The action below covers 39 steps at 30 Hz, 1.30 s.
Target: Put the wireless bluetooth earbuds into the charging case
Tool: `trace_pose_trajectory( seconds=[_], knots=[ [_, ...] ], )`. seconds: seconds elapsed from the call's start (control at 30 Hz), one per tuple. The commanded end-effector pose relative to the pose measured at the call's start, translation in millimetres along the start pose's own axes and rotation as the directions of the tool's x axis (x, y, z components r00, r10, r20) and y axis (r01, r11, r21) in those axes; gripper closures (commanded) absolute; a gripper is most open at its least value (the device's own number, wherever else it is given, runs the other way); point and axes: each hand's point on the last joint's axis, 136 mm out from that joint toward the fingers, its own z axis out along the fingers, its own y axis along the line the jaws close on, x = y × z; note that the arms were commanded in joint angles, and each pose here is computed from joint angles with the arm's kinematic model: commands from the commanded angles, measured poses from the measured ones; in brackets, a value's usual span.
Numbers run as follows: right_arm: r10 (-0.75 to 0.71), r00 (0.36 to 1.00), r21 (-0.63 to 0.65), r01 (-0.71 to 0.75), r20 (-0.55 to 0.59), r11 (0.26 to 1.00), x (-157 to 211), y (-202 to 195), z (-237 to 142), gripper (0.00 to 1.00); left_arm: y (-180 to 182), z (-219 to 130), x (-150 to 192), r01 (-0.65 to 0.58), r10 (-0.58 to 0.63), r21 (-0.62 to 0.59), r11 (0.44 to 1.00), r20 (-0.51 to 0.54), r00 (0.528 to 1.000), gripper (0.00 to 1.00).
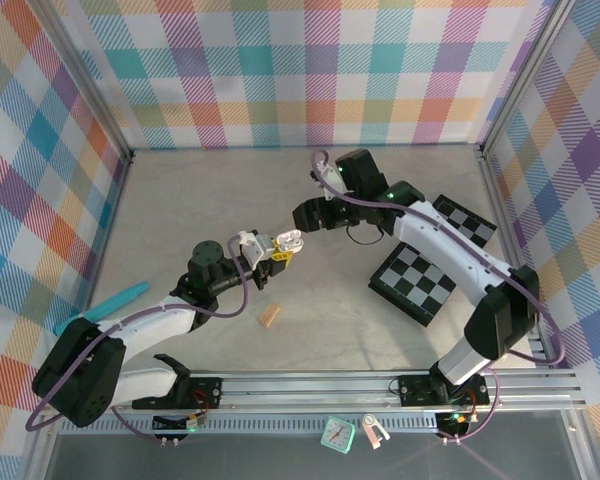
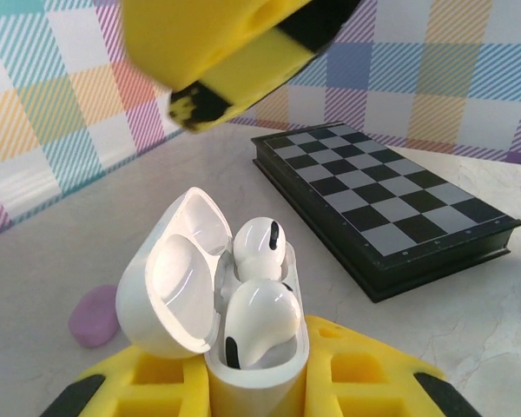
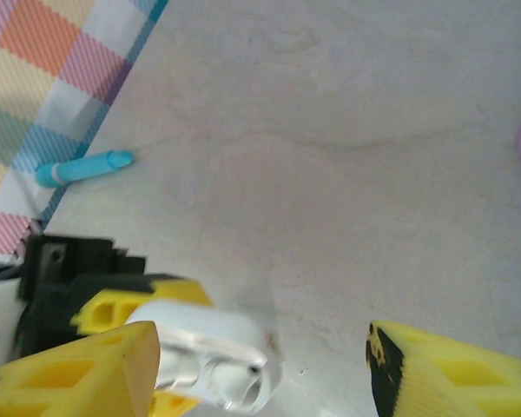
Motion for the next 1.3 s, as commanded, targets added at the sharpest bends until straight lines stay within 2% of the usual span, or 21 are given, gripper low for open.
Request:
trace_pose_trajectory(
  seconds=[0.0,0.27,0.53,0.83,1.0,1.1,1.27],
  knots=[
    [0.045,0.997,0.069,-0.041,-0.058,0.997,5,-13,8,0.34,-1,-4,-9,-0.090,0.090,0.007,0.996,0.016,0.996,1.00],
    [0.060,0.988,0.116,-0.043,-0.145,0.992,11,-20,31,0.32,-2,0,-5,-0.148,0.150,0.034,0.988,-0.062,0.987,1.00],
    [-0.006,0.968,0.092,0.030,-0.253,0.995,39,-12,36,0.28,5,2,-8,-0.103,0.103,-0.011,0.995,-0.036,0.994,1.00],
    [-0.073,0.970,0.047,0.087,-0.233,0.995,47,0,14,0.28,9,4,-11,-0.067,0.067,-0.031,0.997,-0.013,0.998,1.00],
    [-0.191,0.970,0.059,0.202,-0.147,0.978,35,2,-4,0.27,6,3,-14,-0.058,0.058,-0.007,0.998,-0.002,0.998,1.00],
    [-0.371,0.927,0.025,0.373,-0.056,0.928,31,12,-19,0.25,-9,2,-13,-0.060,0.061,0.082,0.995,-0.010,0.998,1.00],
    [-0.716,0.693,-0.091,0.721,0.083,0.687,55,42,-46,0.18,-30,-1,-17,-0.069,0.070,0.202,0.977,0.004,0.998,1.00]
  ],
)
